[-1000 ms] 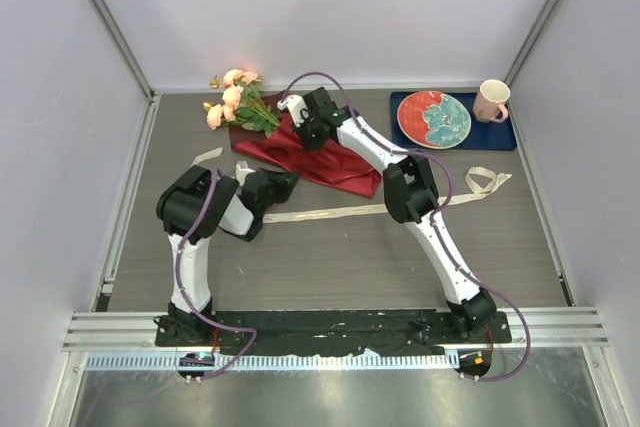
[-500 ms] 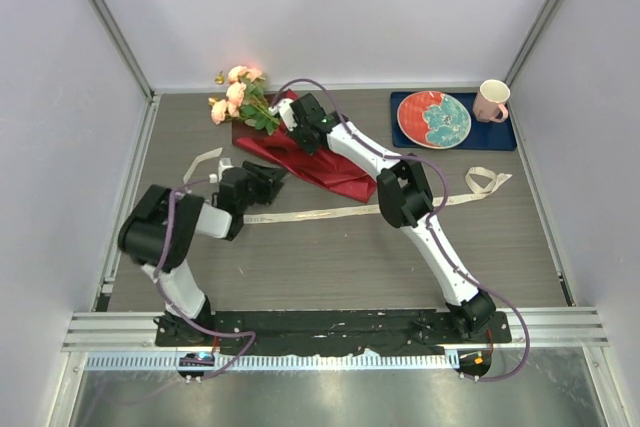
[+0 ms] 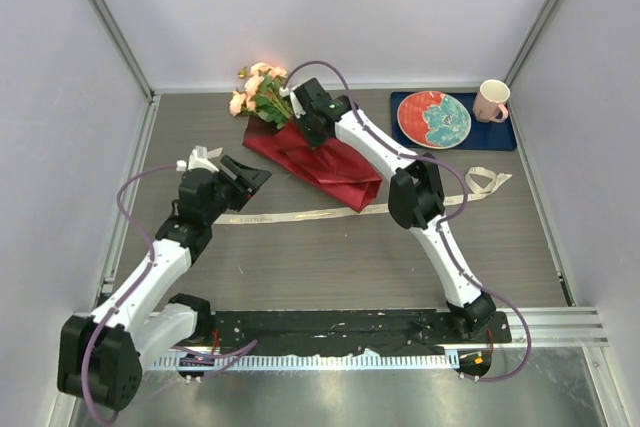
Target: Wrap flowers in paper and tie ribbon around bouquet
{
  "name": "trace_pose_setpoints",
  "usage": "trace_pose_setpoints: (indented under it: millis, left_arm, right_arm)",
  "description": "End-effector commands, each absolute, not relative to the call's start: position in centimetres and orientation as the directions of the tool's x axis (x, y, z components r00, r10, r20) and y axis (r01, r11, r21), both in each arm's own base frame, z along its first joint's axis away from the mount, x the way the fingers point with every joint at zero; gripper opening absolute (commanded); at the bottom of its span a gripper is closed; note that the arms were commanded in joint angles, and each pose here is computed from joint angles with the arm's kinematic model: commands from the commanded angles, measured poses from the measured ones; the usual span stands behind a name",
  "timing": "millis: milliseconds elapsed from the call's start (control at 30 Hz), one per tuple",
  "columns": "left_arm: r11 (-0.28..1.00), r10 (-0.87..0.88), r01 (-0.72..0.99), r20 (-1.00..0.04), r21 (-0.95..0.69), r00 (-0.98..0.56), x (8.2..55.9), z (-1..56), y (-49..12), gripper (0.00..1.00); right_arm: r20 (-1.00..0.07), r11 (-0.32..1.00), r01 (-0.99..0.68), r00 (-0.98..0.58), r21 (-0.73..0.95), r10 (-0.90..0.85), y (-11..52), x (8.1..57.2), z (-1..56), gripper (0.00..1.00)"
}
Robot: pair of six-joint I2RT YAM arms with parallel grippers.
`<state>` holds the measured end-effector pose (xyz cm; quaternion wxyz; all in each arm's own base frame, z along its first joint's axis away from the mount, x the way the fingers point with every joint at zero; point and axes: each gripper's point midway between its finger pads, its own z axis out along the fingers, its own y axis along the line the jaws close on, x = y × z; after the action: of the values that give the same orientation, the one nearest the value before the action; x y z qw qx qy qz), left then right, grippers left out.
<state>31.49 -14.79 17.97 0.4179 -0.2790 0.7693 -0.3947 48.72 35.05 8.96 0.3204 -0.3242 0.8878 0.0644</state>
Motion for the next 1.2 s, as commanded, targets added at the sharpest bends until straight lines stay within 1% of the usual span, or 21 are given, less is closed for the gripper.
trace_pose_setpoints:
  millis: [0,33,67,100,133,167,267,367,400,433,467,500,633,767,933,1067,1167]
  left_arm:
    - [0.639,-0.691,-0.148,-0.479,-0.755,-0.541,29.1,17.2,-13.2,0.66]
    - [0.645,-0.688,-0.158,-0.478,-0.747,-0.546,28.6,17.1,-13.0,0.66]
    - [0.652,-0.681,-0.148,-0.487,-0.744,-0.547,28.5,17.5,-13.0,0.66]
    - [0.656,-0.677,-0.147,-0.49,-0.74,-0.549,28.3,17.6,-12.9,0.66]
    - [0.661,-0.671,-0.15,-0.49,-0.736,-0.556,28.0,17.5,-12.9,0.66]
    - [0.663,-0.67,-0.15,-0.492,-0.733,-0.556,28.0,17.7,-12.7,0.66]
    - [0.666,-0.67,-0.167,-0.485,-0.726,-0.562,27.6,17.5,-12.4,0.67]
    - [0.661,-0.673,-0.172,-0.475,-0.731,-0.567,27.4,17.5,-12.3,0.67]
    - [0.66,-0.673,-0.176,-0.472,-0.73,-0.569,27.4,17.4,-12.3,0.67]
    - [0.658,-0.676,-0.179,-0.47,-0.731,-0.567,27.4,17.4,-12.2,0.67]
    - [0.656,-0.674,-0.175,-0.466,-0.734,-0.573,27.4,17.5,-12.3,0.67]
    - [0.656,-0.674,-0.176,-0.464,-0.734,-0.575,27.3,17.4,-12.3,0.67]
    - [0.658,-0.674,-0.18,-0.467,-0.731,-0.572,27.2,17.5,-11.9,0.67]
    - [0.655,-0.678,-0.182,-0.463,-0.734,-0.57,26.7,17.4,-11.6,0.67]
    - [0.649,-0.682,-0.192,-0.452,-0.736,-0.575,26.2,16.8,-11.5,0.67]
    - [0.644,-0.686,-0.195,-0.447,-0.739,-0.574,25.9,16.6,-11.5,0.67]
    - [0.646,-0.686,-0.192,-0.451,-0.739,-0.571,25.9,16.8,-11.4,0.67]
  right_arm:
    - [-0.66,0.858,-0.513,-0.636,-0.024,-0.399,34.5,46.6,15.9,0.0]
    - [-0.652,0.877,-0.48,-0.664,-0.004,-0.366,34.5,45.9,15.8,0.0]
    - [-0.625,0.887,-0.462,-0.687,-0.017,-0.37,34.1,44.9,14.6,0.0]
    - [-0.624,0.896,-0.444,-0.695,-0.019,-0.357,34.1,44.3,14.5,0.0]
    - [-0.645,0.909,-0.416,-0.692,-0.01,-0.324,33.8,43.6,16.0,0.0]
    - [-0.628,0.935,-0.353,-0.722,-0.028,-0.291,33.0,43.0,14.6,0.0]
    - [-0.631,0.969,-0.246,-0.751,-0.008,-0.196,32.1,40.7,14.3,0.0]
    - [-0.66,0.989,-0.144,-0.741,-0.024,-0.123,31.1,38.9,13.8,0.0]
    - [-0.674,0.997,-0.07,-0.736,-0.016,-0.062,30.6,38.7,13.6,0.0]
    - [-0.666,0.998,-0.056,-0.744,-0.02,-0.055,30.6,37.8,12.4,0.0]
    - [-0.672,0.999,-0.039,-0.74,-0.018,-0.041,30.5,37.6,12.4,0.0]
    - [-0.684,1.0,0.007,-0.729,-0.018,-0.007,30.2,37.6,12.3,0.0]
    - [-0.702,0.997,0.074,-0.71,-0.007,0.048,30.0,37.5,11.2,0.0]
    - [-0.721,0.996,0.088,-0.688,0.034,0.086,31.2,37.6,10.8,0.0]
    - [-0.722,0.995,0.101,-0.687,0.019,0.083,31.3,37.4,8.7,0.0]
    - [-0.717,0.997,0.066,-0.693,0.042,0.077,32.0,37.0,7.3,0.0]
    - [-0.715,0.999,0.042,-0.698,0.023,0.046,32.0,36.3,6.7,0.0]
